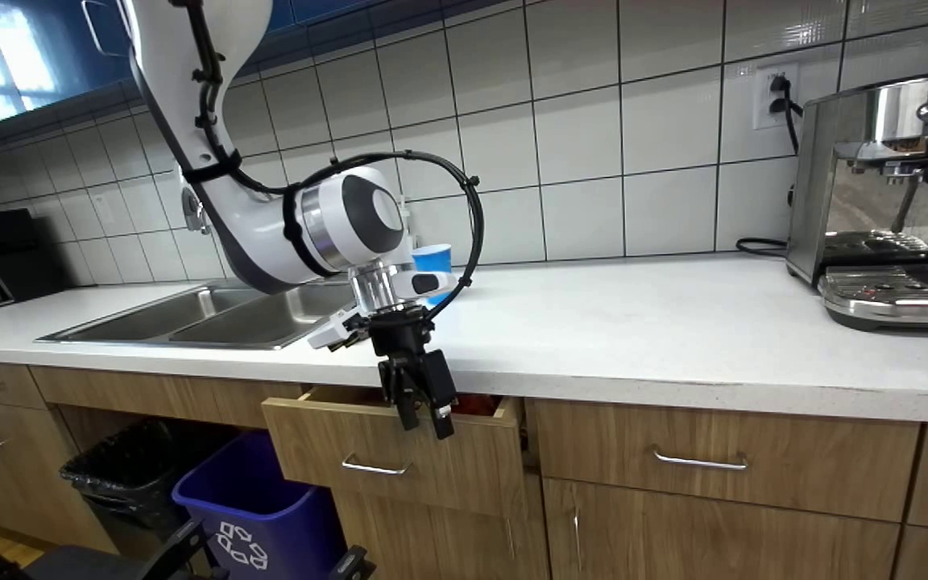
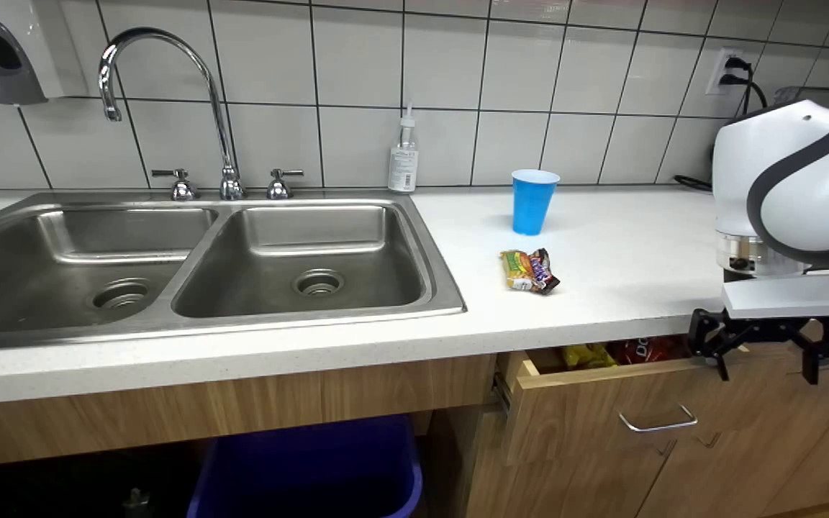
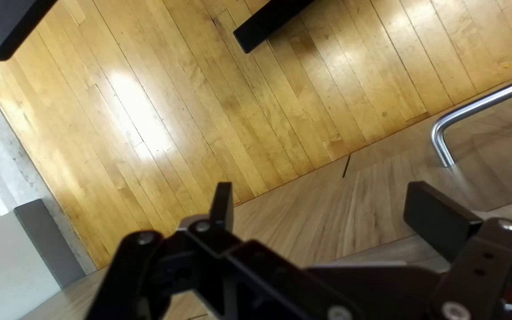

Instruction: Put the red and yellow packets in the open drawer, then close the drawer

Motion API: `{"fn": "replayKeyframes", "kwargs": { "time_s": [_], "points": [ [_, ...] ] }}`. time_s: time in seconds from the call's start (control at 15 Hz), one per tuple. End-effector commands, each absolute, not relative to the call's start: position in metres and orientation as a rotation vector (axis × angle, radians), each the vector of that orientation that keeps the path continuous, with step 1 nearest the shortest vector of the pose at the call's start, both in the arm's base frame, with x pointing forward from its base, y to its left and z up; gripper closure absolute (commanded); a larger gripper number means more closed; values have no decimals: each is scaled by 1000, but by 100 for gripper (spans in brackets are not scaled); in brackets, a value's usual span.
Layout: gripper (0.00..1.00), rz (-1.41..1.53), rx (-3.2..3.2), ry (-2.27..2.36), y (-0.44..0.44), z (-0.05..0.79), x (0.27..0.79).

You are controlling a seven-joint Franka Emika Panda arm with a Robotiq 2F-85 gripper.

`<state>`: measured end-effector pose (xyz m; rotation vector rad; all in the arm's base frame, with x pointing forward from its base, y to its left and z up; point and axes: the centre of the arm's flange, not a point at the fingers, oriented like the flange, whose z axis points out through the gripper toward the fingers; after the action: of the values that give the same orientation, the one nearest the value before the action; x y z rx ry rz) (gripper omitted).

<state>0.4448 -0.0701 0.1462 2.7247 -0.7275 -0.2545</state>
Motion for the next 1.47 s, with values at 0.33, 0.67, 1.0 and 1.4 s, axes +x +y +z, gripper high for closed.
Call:
{"fn": "replayKeyframes", "kwargs": {
  "time_s": [0.33, 0.67, 1.0, 1.4],
  "points": [
    [0, -249, 2696, -763, -78, 132, 494],
    [0, -259, 2683, -784, -77, 130, 504],
    [0, -287, 2682, -793, -77, 135, 504],
    [0, -329, 2713, -783, -80, 154, 495]
  ]
}}
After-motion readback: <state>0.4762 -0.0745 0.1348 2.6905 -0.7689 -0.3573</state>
